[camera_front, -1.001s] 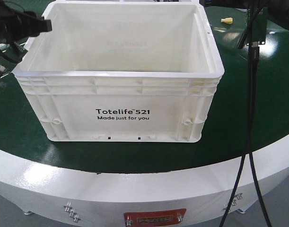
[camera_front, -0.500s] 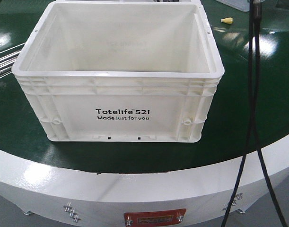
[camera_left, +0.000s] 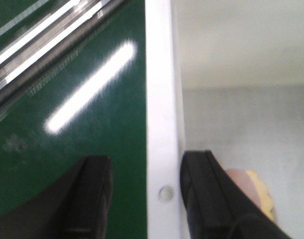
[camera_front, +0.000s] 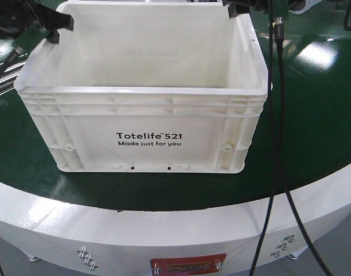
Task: Place moving items into box and shelve
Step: 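Lower both grippers onto the crate's side rims and close them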
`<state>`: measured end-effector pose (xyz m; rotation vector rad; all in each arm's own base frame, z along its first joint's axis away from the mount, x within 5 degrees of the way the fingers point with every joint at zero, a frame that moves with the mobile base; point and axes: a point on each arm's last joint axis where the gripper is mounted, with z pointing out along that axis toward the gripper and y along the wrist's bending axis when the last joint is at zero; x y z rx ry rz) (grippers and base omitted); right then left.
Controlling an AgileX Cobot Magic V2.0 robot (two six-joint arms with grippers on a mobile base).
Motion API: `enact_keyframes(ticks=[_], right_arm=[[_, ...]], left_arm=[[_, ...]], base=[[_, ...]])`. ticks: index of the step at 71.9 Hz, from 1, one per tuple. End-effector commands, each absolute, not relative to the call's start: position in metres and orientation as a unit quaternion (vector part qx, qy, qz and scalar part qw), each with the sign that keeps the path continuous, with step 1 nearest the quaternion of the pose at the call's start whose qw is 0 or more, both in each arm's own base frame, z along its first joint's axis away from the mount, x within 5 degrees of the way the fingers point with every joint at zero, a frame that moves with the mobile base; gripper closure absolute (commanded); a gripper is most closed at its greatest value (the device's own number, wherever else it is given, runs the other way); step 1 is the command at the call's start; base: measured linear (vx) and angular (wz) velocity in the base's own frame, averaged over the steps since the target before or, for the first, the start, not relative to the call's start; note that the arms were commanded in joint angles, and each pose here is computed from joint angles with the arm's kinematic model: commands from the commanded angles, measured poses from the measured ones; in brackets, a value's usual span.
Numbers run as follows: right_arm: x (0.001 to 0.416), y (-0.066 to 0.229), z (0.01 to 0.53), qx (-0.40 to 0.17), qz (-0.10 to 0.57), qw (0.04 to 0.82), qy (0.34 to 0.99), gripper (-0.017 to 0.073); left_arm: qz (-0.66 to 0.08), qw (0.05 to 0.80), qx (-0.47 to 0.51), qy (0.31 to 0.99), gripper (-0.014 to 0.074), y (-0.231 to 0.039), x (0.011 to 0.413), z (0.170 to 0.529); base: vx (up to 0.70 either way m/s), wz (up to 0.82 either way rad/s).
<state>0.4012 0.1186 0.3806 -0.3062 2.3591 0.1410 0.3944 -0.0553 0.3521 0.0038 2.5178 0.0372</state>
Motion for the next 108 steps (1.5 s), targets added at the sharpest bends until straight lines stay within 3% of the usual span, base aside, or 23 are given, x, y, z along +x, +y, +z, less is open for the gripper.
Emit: enact_keyframes(ticks=[1, 47, 108], right_arm=[[0.389, 0.112, 0.414, -0.114, 0.057, 0.419, 0.899, 0.0055], [0.379, 0.112, 0.404, -0.104, 0.066, 0.342, 0.932, 0.0055], [0.402, 0.12, 0.353, -0.094, 0.064, 0.255, 0.96, 0.0087]], left_arm=[[0.0, 0.331, -0.002, 0.944, 0.0162, -0.056, 0.385, 0.376], [0.001, 0.258, 0.002, 0.966, 0.0162, -0.055, 0.368, 0.373], [-0.004, 0.254, 0.009, 0.967, 0.0162, -0.056, 0.368, 0.373]], base=[[0.0, 0.0], [0.0, 0.0], [0.0, 0.0]])
